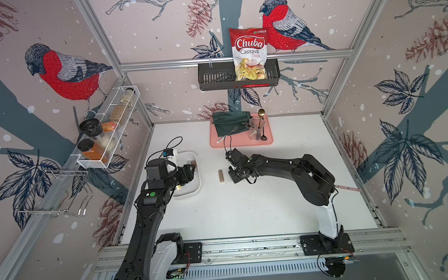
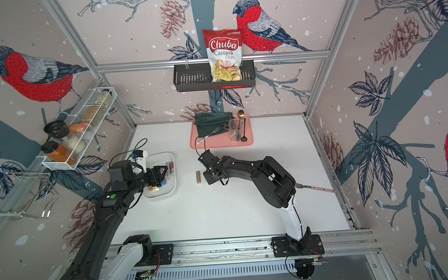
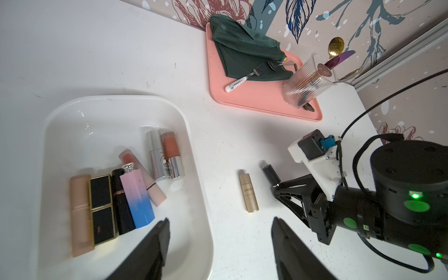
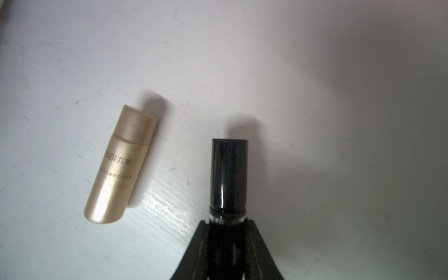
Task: Put the lipstick into the storage box
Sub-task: Pick up the lipstick at the center of the board.
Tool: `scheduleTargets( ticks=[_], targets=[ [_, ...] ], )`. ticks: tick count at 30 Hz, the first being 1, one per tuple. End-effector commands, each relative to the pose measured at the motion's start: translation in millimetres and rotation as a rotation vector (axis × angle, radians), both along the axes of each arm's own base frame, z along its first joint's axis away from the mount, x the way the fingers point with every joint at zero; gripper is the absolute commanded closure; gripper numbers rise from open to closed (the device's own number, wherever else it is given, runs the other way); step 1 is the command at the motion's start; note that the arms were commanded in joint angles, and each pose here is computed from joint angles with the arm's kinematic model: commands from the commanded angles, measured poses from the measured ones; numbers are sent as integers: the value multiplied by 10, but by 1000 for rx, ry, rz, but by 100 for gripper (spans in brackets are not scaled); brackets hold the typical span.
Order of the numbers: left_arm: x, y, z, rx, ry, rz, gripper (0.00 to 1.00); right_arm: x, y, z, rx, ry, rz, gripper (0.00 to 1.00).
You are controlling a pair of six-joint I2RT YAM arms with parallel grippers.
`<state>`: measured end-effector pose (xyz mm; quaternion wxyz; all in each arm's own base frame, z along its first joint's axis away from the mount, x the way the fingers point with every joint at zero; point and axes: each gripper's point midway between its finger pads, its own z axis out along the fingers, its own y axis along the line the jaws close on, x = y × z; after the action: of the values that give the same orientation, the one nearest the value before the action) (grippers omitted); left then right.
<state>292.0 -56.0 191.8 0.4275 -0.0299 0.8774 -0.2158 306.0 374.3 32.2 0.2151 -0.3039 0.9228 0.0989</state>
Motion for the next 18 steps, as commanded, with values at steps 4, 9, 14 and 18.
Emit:
scheduleTargets(
  ticks=[4,9,14,18],
  targets=[
    [27,-154,157,-109,-43,-46,30,-90,182,443,247,54,82,80],
    [-35,-468,356,-348,-121,-170,29,-355,436,1134,573,111,222,80],
    [-120,-627,628,-540,-216,-252,31,-582,551,1717,801,142,312,80],
    [-215,-692,810,-611,-266,-306,31,-699,580,2020,912,166,359,80]
  ],
)
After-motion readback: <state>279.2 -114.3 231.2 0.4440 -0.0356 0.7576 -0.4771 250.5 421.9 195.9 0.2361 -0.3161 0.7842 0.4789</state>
